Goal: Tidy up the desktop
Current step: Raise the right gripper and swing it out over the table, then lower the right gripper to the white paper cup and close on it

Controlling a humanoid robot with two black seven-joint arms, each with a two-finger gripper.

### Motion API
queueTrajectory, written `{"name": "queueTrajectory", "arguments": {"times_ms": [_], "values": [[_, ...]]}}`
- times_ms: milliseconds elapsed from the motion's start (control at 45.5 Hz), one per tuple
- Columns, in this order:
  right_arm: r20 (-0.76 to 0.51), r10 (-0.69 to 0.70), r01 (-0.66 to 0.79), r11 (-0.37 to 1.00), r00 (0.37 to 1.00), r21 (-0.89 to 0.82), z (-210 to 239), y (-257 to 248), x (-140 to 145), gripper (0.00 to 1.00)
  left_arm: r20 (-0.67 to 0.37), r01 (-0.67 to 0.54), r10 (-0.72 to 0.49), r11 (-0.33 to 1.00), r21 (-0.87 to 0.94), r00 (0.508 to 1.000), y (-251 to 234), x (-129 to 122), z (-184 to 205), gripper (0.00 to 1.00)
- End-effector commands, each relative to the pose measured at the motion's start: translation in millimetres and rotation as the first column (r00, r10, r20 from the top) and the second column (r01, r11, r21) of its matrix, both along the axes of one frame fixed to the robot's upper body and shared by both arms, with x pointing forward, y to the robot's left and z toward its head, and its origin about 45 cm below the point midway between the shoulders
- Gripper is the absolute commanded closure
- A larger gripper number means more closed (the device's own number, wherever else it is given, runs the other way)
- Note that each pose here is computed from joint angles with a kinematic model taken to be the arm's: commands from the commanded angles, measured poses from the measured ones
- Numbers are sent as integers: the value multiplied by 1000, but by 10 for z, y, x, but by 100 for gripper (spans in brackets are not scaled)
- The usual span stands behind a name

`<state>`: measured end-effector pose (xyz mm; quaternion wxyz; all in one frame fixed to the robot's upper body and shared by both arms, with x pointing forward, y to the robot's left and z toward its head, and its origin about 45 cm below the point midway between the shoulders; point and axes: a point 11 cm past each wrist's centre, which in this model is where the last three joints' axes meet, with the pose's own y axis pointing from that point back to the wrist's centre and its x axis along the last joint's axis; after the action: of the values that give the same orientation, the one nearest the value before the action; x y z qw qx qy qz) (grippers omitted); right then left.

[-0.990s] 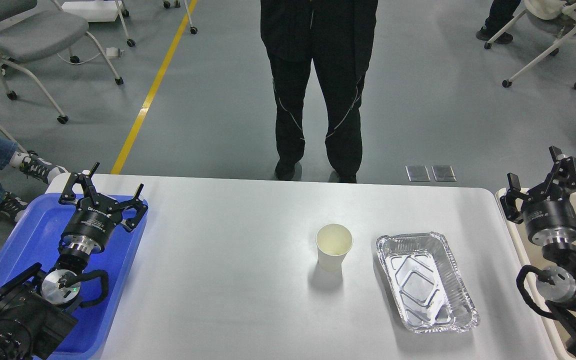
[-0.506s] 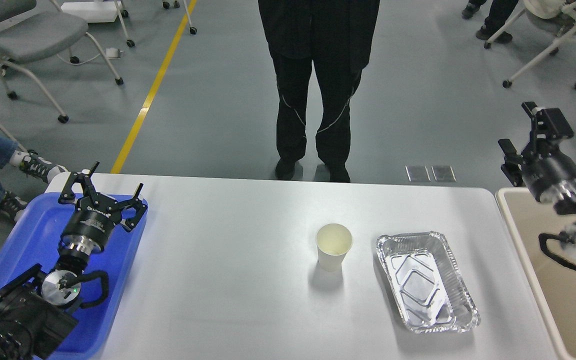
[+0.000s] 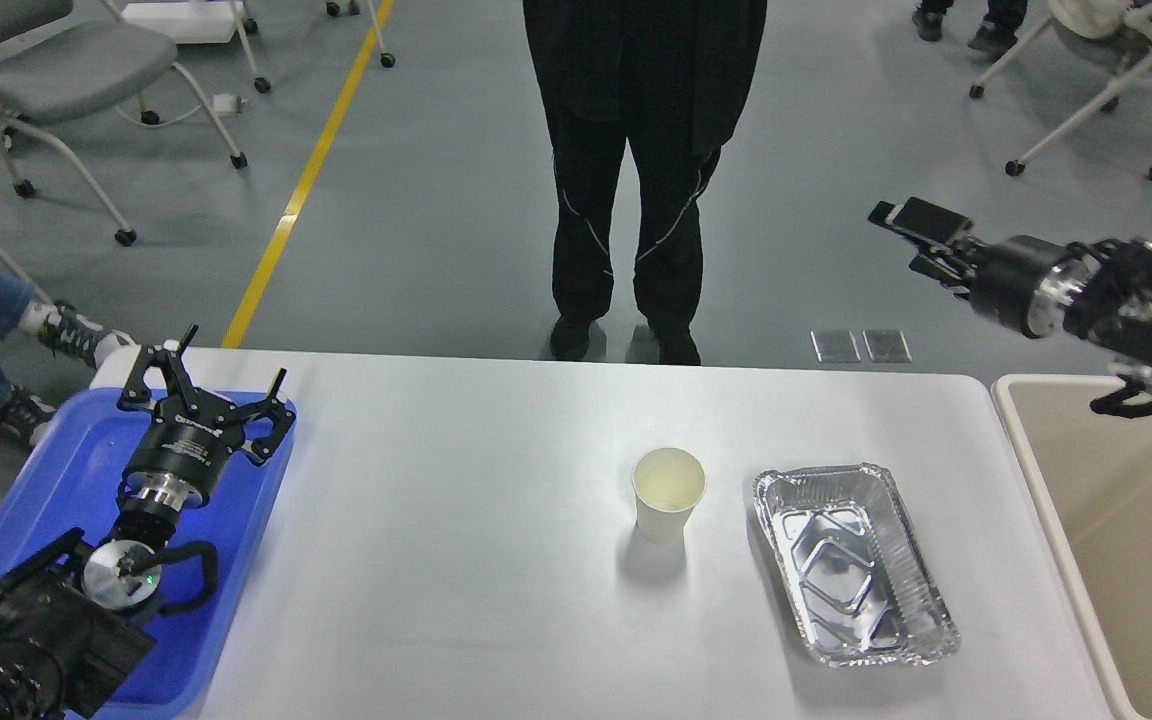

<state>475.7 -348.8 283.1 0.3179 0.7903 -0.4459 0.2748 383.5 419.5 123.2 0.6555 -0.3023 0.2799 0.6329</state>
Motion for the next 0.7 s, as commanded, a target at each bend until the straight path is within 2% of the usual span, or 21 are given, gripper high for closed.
{"name": "queueTrajectory", "arguments": {"times_ms": [0,308,682], "values": [[-100,220,-241,917,970,-317,40,531,67,0,0,0,0,1000,0,1000,0,0,0,0],[-241,348,-421,802,906,-424,-283,1472,20,0,0,0,0,1000,0,1000,0,0,0,0],[-392,426,-577,659,815,-483,-705,1917,-226,0,0,0,0,1000,0,1000,0,0,0,0]]}}
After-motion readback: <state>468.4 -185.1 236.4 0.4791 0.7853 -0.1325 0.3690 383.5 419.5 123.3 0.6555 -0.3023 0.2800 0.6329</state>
